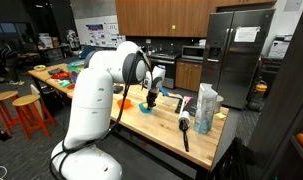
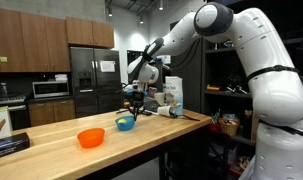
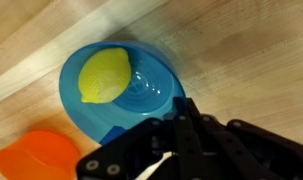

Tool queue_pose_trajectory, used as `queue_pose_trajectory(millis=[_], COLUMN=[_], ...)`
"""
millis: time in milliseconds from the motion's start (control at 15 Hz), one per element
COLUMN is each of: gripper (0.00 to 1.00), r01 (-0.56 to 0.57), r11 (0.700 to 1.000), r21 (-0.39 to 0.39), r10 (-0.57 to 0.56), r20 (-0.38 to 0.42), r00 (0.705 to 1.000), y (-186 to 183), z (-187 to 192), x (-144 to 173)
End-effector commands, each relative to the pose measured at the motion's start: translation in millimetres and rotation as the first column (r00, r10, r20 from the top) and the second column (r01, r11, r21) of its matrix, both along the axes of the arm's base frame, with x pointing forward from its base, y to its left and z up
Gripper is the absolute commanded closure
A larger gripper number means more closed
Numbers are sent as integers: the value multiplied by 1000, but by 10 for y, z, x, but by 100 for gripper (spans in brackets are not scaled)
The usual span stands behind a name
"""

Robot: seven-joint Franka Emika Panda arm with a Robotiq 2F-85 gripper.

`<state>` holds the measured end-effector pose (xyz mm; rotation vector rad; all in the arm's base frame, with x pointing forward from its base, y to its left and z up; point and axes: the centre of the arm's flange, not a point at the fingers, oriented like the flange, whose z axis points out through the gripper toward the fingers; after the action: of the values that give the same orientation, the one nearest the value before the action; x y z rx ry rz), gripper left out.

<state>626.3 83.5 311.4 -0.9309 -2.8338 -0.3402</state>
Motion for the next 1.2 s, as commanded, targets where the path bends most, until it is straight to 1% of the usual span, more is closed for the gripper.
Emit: queue_pose_trajectory(millis=[0,267,600,800,1133], gripper=[99,99,99,99,99], r01=[-45,-122,-228,-282,-374], r11=[999,992,973,959,927], r21=[13,-1,-20,-27,-32], r10=[44,122,229,282,375], r20=[21,33,25,26,32], r00=[999,992,973,959,926], y=[100,301,514,648,975], z=[154,322,442,495,591], x=[99,141,107,78,62])
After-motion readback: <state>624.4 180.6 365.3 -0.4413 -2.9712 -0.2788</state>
